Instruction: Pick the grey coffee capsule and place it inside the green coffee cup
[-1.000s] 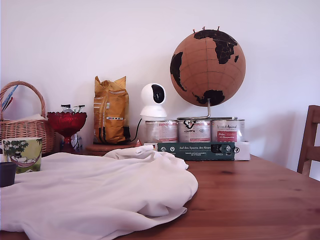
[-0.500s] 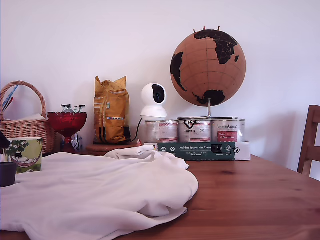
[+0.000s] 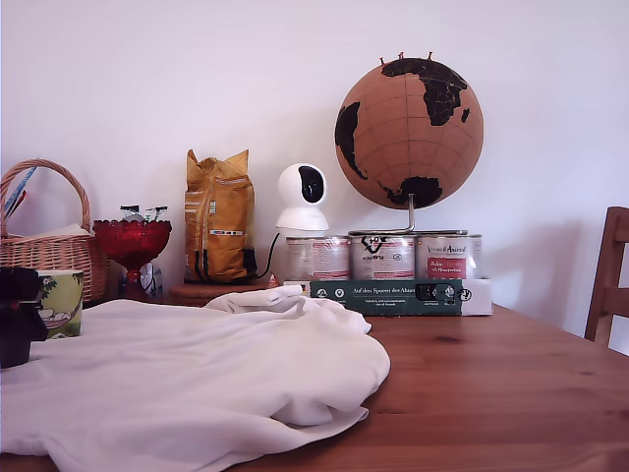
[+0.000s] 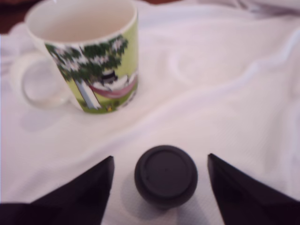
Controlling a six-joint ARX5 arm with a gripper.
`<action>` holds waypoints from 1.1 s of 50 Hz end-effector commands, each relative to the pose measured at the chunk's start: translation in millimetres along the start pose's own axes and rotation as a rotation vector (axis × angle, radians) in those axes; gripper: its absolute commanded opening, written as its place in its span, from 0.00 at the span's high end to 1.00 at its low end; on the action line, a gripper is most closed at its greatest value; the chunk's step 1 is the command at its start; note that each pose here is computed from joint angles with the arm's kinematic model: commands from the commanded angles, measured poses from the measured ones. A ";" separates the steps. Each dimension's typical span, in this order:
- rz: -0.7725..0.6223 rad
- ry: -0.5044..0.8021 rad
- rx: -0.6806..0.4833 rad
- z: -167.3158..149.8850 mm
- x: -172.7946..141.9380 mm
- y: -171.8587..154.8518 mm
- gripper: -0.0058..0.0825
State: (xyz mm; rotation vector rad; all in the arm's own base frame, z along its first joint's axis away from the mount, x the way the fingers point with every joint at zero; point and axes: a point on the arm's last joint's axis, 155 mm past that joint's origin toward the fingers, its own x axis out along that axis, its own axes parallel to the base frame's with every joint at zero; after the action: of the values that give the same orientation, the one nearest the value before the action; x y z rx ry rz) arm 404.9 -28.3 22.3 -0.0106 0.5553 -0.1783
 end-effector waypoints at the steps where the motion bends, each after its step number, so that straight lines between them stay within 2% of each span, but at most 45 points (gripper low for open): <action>1: -0.010 -0.010 0.013 3.2 1.4 -2.9 0.66; 4: -0.014 -0.025 0.016 7.7 1.4 -3.6 0.77; 7: -0.014 -0.045 0.019 14.2 1.9 -3.4 0.83; 19: -0.084 -0.173 0.016 56.6 -3.1 -16.3 0.83; 25: -0.136 -0.271 0.024 95.8 -11.3 -26.3 0.83; 37: -0.121 -0.440 0.068 180.4 -24.5 -21.9 0.83; 44: -0.072 -0.405 0.074 204.5 -18.0 -7.2 0.83; 55: -0.042 -0.291 0.038 211.6 1.7 17.1 0.83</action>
State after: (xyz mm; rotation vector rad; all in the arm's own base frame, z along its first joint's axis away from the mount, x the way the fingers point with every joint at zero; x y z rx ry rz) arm 514.1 -28.1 221.9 -0.0045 0.2056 -0.2395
